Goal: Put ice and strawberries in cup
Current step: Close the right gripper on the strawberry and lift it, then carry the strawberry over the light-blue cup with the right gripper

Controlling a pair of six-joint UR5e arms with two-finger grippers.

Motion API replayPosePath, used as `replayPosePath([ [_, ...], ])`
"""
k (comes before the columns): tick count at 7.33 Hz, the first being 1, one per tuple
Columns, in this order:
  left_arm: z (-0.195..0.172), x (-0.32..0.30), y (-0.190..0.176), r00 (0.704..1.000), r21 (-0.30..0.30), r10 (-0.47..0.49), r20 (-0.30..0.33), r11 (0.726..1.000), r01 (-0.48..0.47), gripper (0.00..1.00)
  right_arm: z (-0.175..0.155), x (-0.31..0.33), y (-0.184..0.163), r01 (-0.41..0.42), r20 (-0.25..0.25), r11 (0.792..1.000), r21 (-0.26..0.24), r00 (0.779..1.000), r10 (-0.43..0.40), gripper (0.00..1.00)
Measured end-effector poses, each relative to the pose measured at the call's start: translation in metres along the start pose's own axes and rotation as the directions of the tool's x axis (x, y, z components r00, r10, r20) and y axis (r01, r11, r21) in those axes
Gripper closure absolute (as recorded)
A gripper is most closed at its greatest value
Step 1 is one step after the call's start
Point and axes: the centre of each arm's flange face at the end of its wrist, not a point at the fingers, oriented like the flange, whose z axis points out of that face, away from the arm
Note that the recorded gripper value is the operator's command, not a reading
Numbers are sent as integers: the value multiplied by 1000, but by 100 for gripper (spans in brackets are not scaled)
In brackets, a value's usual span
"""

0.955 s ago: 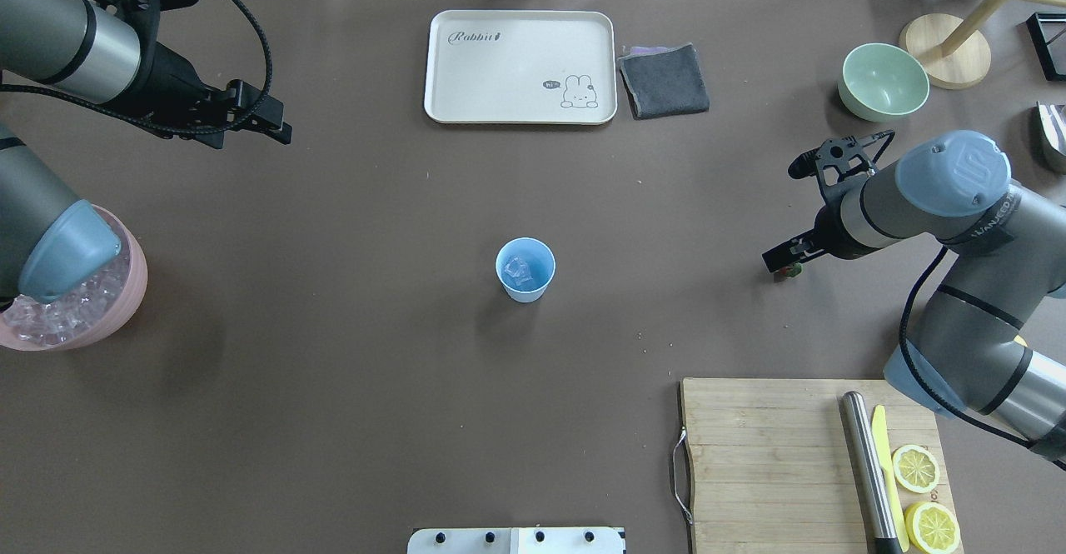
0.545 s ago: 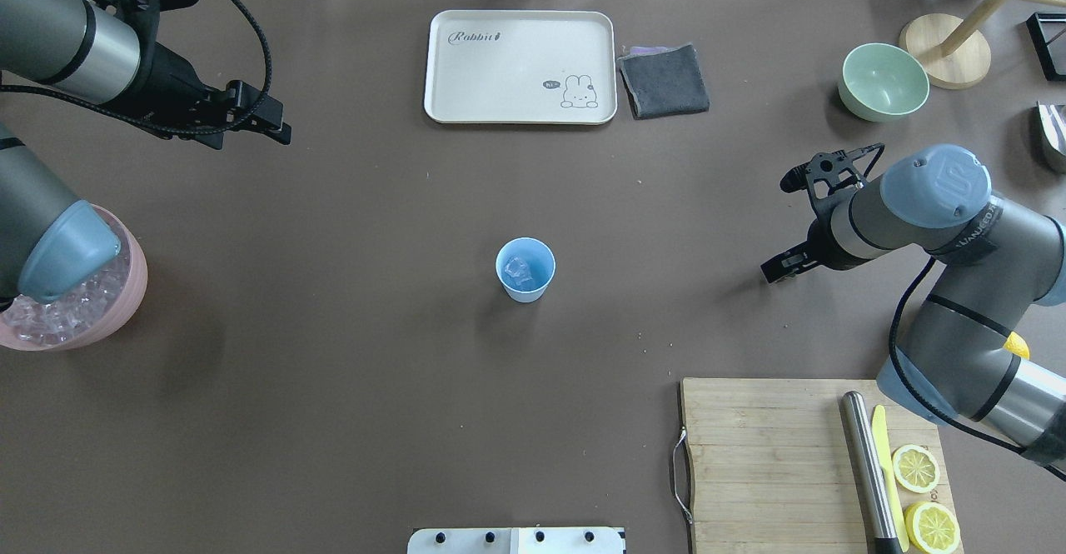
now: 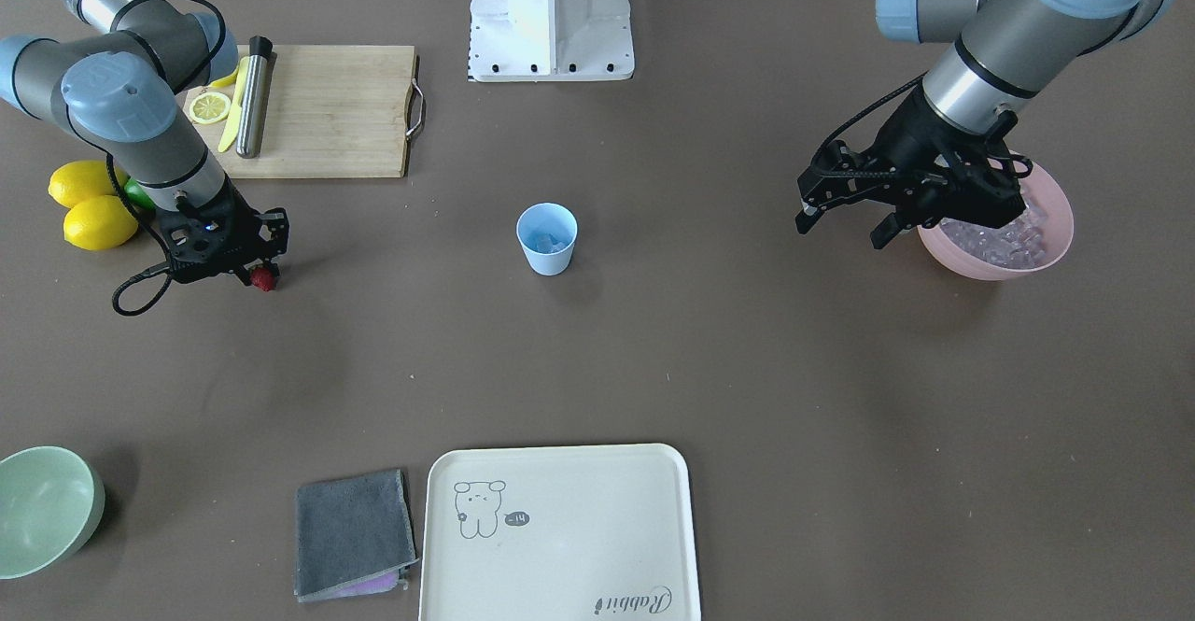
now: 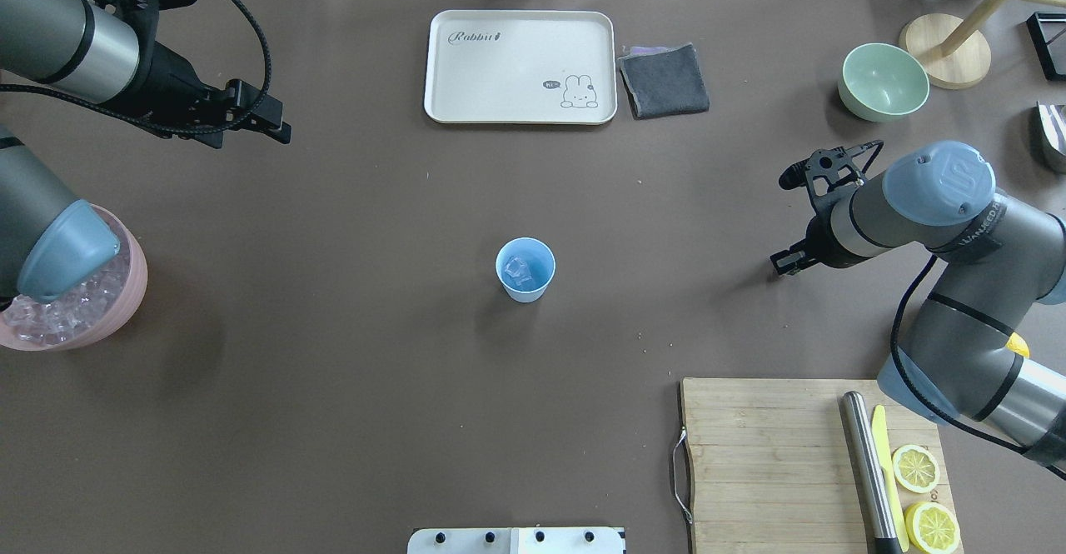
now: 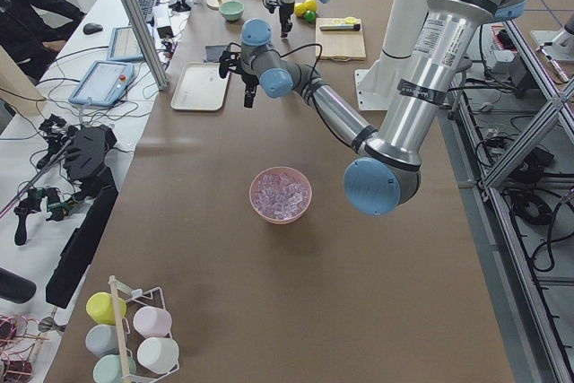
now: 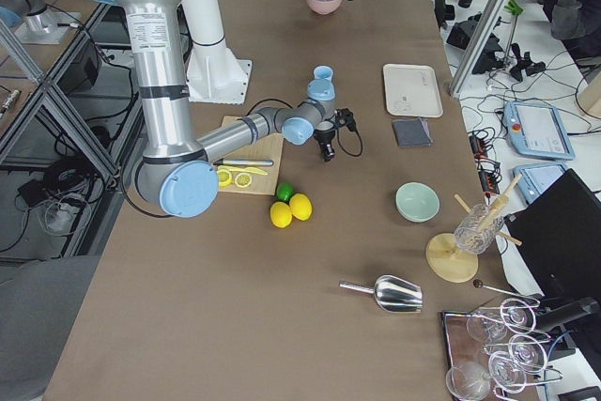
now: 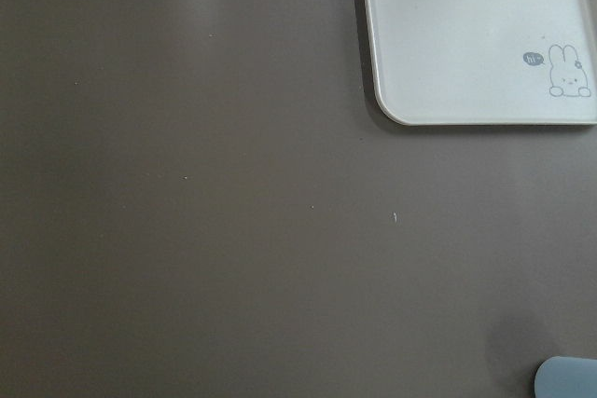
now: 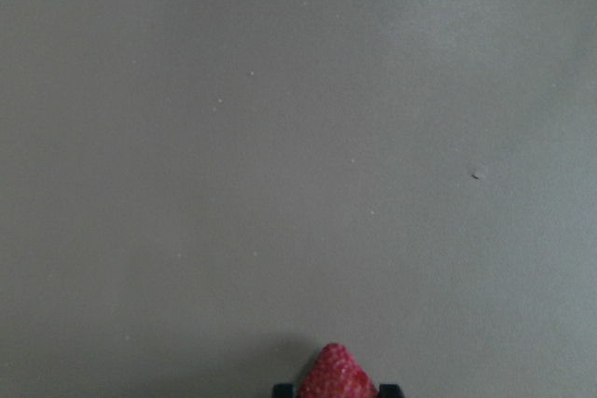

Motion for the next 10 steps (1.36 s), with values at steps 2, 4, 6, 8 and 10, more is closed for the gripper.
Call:
replayPosePath([
  [2, -1, -2, -1, 1000, 2, 0, 2, 1000, 0, 3, -40, -2, -19, -16, 61, 999, 35, 998, 13, 100],
  [4, -9, -36, -5, 998, 14, 49, 36, 999, -50, 3, -82, -41, -59, -37, 153, 997, 73, 988, 25, 100],
  [6, -39, -106, -11, 994, 15, 82, 66, 996, -83, 3, -111, -133, -95, -112, 231, 991, 74, 969, 92, 100],
  [8, -93, -221, -5, 983, 20, 139, 118, 990, -142, 3, -134, -236, -109, -125, 271, 988, 89, 958, 96, 100],
  [10, -117, -284, 7, 976, 21, 148, 161, 988, -153, 3, -122, -303, -103, -99, 259, 990, 99, 963, 70, 100],
])
